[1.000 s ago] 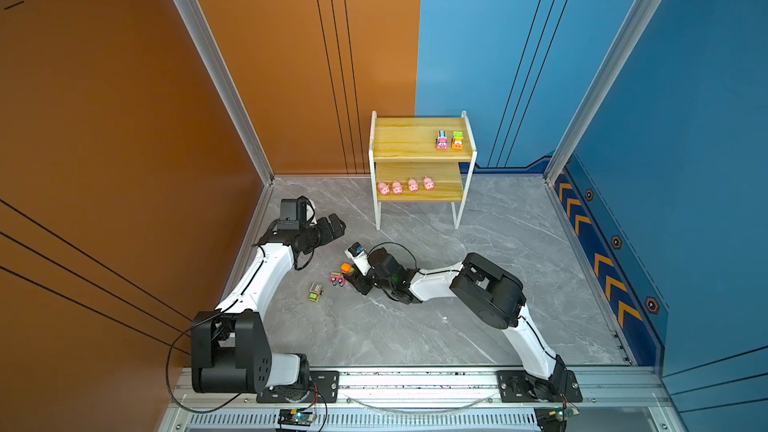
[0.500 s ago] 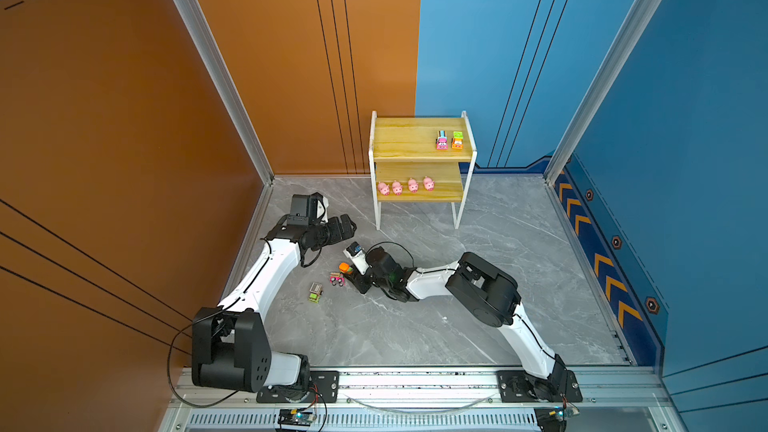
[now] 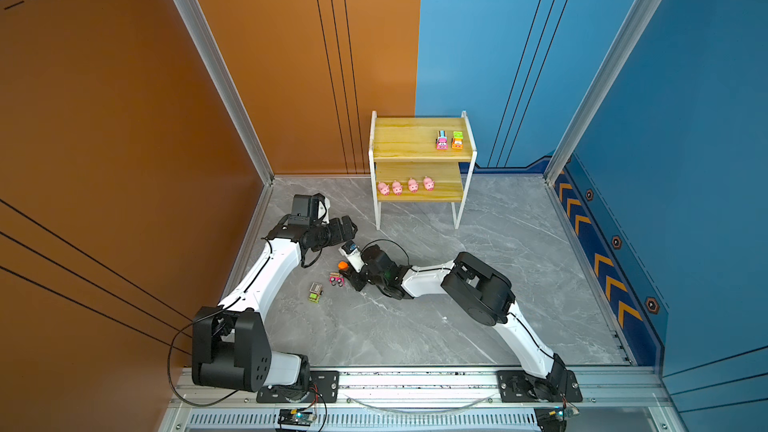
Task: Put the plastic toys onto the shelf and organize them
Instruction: 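Carry the mixer truck up to the top shelf board while the left arm rises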
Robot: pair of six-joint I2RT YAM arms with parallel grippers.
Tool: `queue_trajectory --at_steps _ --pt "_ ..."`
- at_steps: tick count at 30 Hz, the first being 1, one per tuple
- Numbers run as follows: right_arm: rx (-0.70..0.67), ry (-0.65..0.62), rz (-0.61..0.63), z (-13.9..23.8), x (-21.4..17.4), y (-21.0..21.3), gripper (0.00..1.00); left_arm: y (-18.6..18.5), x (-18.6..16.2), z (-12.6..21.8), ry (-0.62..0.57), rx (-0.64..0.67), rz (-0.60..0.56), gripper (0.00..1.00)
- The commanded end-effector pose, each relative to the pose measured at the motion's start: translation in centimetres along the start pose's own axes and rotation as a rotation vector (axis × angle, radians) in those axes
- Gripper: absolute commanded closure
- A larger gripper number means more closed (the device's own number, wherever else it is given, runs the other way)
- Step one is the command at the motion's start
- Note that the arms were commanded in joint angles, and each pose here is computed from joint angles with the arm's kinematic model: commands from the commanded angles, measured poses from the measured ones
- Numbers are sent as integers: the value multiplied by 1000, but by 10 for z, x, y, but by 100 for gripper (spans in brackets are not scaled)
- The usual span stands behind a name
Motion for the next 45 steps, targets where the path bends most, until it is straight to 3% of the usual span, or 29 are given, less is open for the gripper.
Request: queue_trajectory --at_steps 1,8,13,19,25,34,39,44,45 --pt "-8 -15 26 13 11 6 76 -2 2 1 12 0 -16 3" --pt "-30 -95 31 63 46 17 77 -3 8 12 -29 17 -30 4" --pt "-97 -175 34 136 92 28 77 -15 17 37 -113 41 -104 4" --pt "-262 -242 42 230 166 21 78 -47 31 74 -241 64 -228 4" --pt "-471 -328 3 285 228 -10 78 -82 45 111 -357 76 -345 4" --pt "-660 -441 -80 301 294 -55 77 -131 41 108 -343 41 -691 0" --pt "-686 -488 -144 297 316 -70 77 -153 20 111 -388 -126 -860 1" --pt "-723 -504 -180 285 327 -83 75 -154 17 119 -494 -186 -857 2" --pt "-729 -503 -188 283 329 -86 75 -150 9 110 -472 -192 -849 2"
Point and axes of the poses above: each gripper's point midway between its finger pads, its own z axis back along the fingers, its own y axis along the line the jaws close on, x = y × z, the point moved 2 cm from there along z, back along the fingers, and after that the axes turned 12 degrees about -z, right-handed, at the moved point
